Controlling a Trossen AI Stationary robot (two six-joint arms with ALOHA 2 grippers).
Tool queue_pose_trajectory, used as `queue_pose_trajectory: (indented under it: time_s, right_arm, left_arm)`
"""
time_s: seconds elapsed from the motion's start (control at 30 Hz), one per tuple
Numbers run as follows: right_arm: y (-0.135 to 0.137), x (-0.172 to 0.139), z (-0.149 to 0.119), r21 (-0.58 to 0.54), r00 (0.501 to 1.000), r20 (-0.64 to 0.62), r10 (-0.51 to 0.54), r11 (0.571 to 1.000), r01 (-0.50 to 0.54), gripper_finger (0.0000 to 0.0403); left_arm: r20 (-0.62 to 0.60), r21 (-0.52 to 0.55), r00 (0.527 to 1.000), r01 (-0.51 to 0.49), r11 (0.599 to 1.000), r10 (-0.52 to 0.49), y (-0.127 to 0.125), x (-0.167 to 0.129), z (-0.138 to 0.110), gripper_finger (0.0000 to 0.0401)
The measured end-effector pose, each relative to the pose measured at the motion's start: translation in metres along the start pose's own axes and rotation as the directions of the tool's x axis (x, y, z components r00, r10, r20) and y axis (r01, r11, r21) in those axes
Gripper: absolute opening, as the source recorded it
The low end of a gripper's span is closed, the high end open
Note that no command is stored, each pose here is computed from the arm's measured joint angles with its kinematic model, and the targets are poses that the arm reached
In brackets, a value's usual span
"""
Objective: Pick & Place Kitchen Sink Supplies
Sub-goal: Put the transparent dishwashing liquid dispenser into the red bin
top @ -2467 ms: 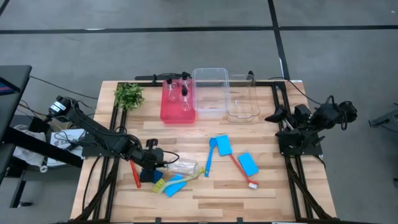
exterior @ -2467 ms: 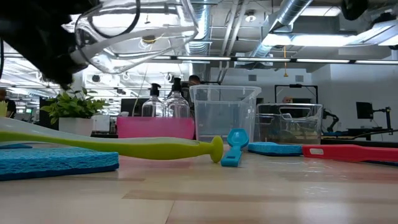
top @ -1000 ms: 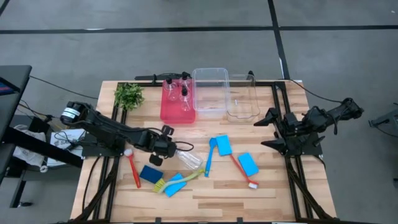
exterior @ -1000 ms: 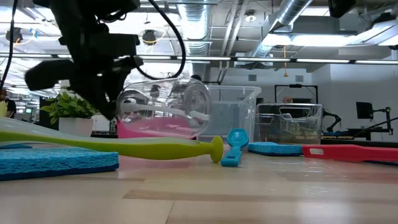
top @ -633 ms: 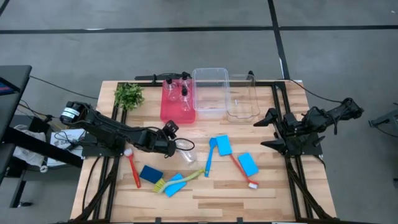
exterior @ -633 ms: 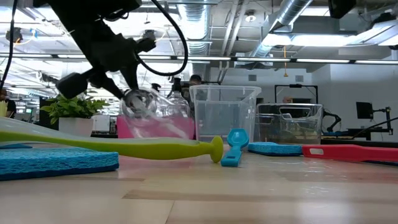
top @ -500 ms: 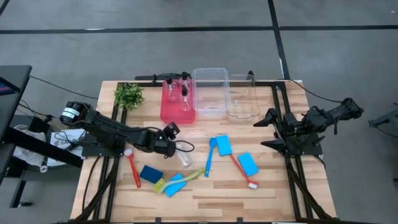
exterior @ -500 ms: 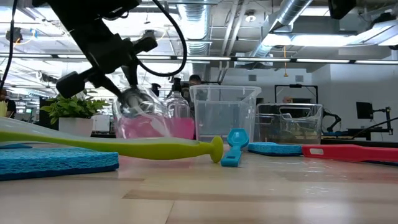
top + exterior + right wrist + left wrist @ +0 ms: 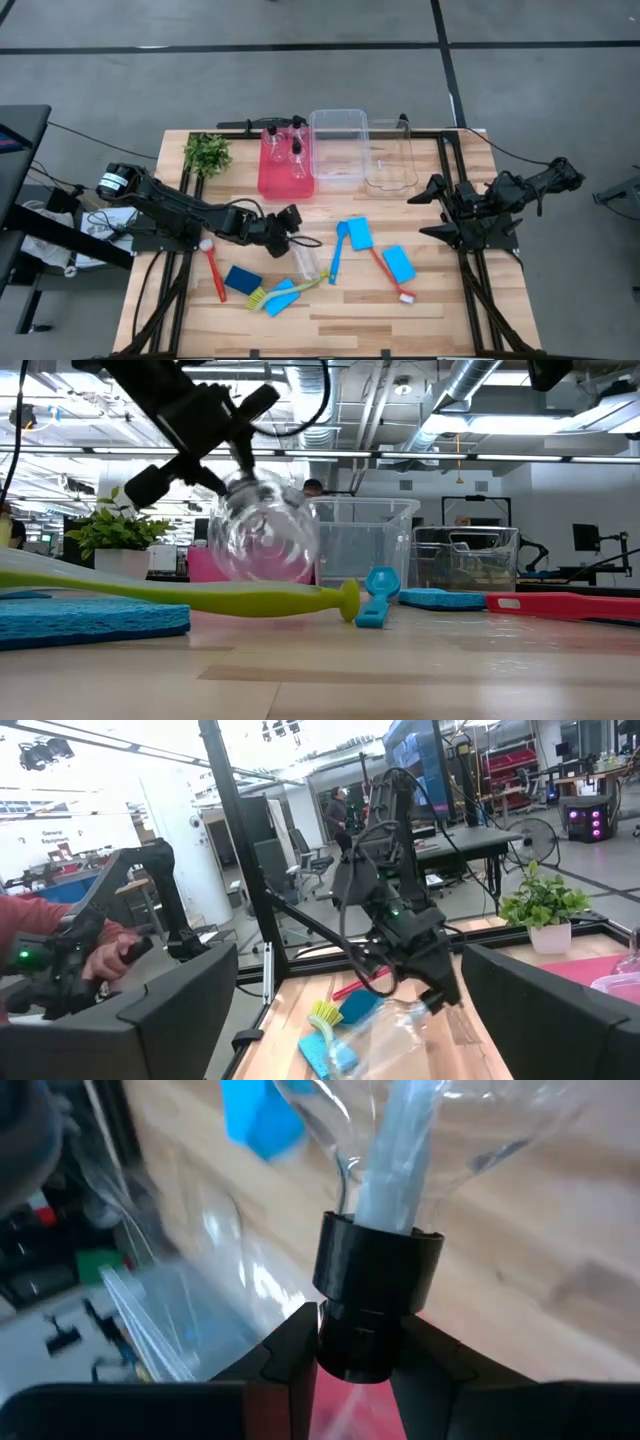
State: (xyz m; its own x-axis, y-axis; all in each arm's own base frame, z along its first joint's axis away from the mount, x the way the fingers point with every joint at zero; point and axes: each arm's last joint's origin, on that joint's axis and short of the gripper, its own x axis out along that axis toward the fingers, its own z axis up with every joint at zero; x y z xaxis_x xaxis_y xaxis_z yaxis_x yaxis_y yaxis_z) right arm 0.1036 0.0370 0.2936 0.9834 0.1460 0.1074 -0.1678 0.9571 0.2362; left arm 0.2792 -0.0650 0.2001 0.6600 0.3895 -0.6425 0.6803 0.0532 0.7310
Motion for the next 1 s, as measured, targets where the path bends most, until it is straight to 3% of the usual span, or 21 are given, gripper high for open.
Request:
queue_pose_trajectory:
  time_s: [0.1,0.7,0.9,1.0]
  right_arm:
    - [0.0,0.0,-0.001,-0.002,1.0,-0.008,-0.002,1.0,0.002,0.0377]
    - [-0.002,0.0,-0.008,0.03,0.997,-0.079,-0.018,0.999,0.02,0.0377]
    - [-0.002,0.0,-0.008,0.028,0.996,-0.085,-0.019,0.999,0.022,0.0377]
    - [-0.002,-0.001,-0.011,0.022,0.994,-0.107,-0.024,0.999,0.027,0.0377]
  left_arm:
    - [0.076,-0.011,0.997,-0.006,1.0,0.007,0.002,0.0,0.003,0.0104]
    - [0.25,-0.07,0.968,0.013,0.997,0.005,0.01,0.007,-0.002,0.0128]
    - [0.263,-0.083,0.965,0.003,0.997,0.019,0.011,0.006,-0.002,0.0127]
    - [0.26,-0.152,0.965,0.015,0.988,0.025,0.012,0.006,-0.002,0.0127]
